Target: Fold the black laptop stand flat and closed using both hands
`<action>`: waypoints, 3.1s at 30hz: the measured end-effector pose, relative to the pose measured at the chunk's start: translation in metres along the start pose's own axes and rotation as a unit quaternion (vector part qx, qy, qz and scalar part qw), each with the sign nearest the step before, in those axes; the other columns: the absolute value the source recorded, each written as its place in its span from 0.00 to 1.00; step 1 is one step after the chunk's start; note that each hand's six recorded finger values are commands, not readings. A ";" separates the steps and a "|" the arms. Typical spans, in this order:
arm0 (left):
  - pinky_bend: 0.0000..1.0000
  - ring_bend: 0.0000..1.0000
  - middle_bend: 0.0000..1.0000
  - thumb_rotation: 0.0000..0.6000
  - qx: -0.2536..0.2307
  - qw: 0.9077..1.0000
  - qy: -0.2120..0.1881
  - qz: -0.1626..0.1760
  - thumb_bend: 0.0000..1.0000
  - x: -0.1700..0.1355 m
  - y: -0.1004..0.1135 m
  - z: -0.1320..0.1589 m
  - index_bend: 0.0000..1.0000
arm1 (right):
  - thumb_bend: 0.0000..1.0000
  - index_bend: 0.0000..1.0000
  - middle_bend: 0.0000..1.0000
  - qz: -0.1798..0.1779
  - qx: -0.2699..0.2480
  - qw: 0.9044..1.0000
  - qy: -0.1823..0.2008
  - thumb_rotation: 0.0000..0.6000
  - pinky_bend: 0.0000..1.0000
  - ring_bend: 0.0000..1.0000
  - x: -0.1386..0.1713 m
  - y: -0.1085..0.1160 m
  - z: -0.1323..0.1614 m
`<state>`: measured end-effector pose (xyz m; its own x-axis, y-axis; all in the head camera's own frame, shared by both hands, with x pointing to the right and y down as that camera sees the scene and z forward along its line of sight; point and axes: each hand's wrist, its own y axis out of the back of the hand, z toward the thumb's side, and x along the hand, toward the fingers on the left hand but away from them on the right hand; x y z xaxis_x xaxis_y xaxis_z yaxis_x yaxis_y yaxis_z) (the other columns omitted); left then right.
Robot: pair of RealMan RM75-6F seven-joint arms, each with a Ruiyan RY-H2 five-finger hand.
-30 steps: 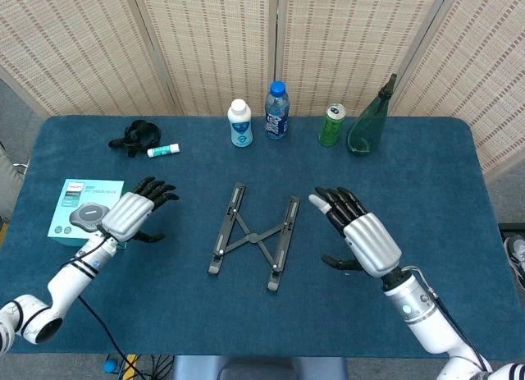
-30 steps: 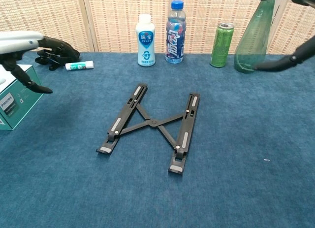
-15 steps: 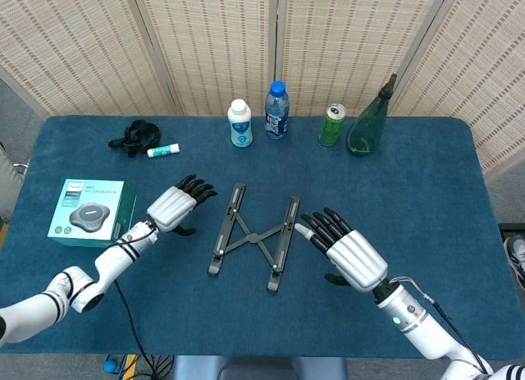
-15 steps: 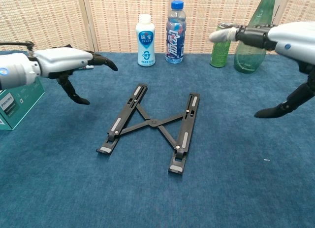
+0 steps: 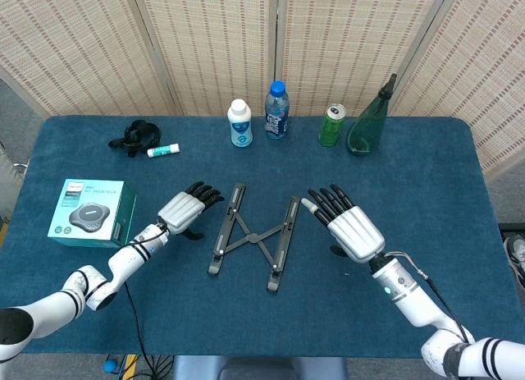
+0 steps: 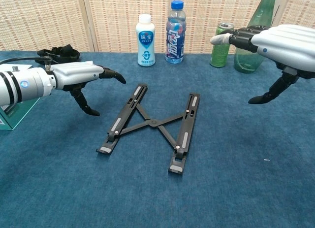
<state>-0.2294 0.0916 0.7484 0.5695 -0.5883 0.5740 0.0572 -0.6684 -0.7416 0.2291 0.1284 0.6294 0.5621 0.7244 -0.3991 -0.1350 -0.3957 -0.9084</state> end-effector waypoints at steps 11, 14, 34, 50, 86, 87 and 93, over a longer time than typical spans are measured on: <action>0.00 0.05 0.09 1.00 -0.014 1.000 0.008 -0.004 0.15 0.003 -0.008 -0.002 0.11 | 0.00 0.00 0.00 0.014 0.039 0.999 0.015 1.00 0.00 0.00 -0.032 -0.031 0.003; 0.00 0.05 0.09 1.00 -0.015 1.000 0.010 -0.005 0.15 0.003 -0.010 -0.003 0.11 | 0.00 0.00 0.00 0.018 0.049 0.998 0.018 1.00 0.00 0.00 -0.039 -0.039 0.004; 0.00 0.05 0.09 1.00 -0.053 0.998 0.011 -0.011 0.15 0.008 -0.023 0.003 0.11 | 0.00 0.00 0.00 0.028 0.067 0.997 0.030 1.00 0.00 0.00 -0.062 -0.068 0.015; 0.00 0.05 0.09 1.00 -0.079 0.997 0.016 -0.011 0.15 0.017 -0.029 0.007 0.11 | 0.00 0.00 0.00 0.021 0.083 0.996 0.039 1.00 0.00 0.00 -0.081 -0.090 0.033; 0.00 0.05 0.09 1.00 -0.100 0.995 0.010 -0.018 0.15 0.020 -0.033 0.017 0.11 | 0.00 0.00 0.00 -0.006 0.088 0.995 0.042 1.00 0.00 0.00 -0.106 -0.100 0.056; 0.00 0.05 0.09 1.00 -0.100 0.995 0.009 -0.019 0.15 0.020 -0.033 0.017 0.11 | 0.00 0.00 0.00 -0.007 0.088 0.995 0.041 1.00 0.00 0.00 -0.106 -0.099 0.056; 0.00 0.05 0.09 1.00 -0.101 0.995 0.006 -0.020 0.15 0.021 -0.034 0.021 0.11 | 0.00 0.00 0.00 -0.009 0.085 0.995 0.042 1.00 0.00 0.00 -0.109 -0.099 0.060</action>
<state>-0.2022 0.1110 0.7785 0.5610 -0.5633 0.6066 -0.0872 -0.7689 -0.6334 0.1324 0.1228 0.7553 0.6314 0.6780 -0.3764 -0.2554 -0.2765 -0.9265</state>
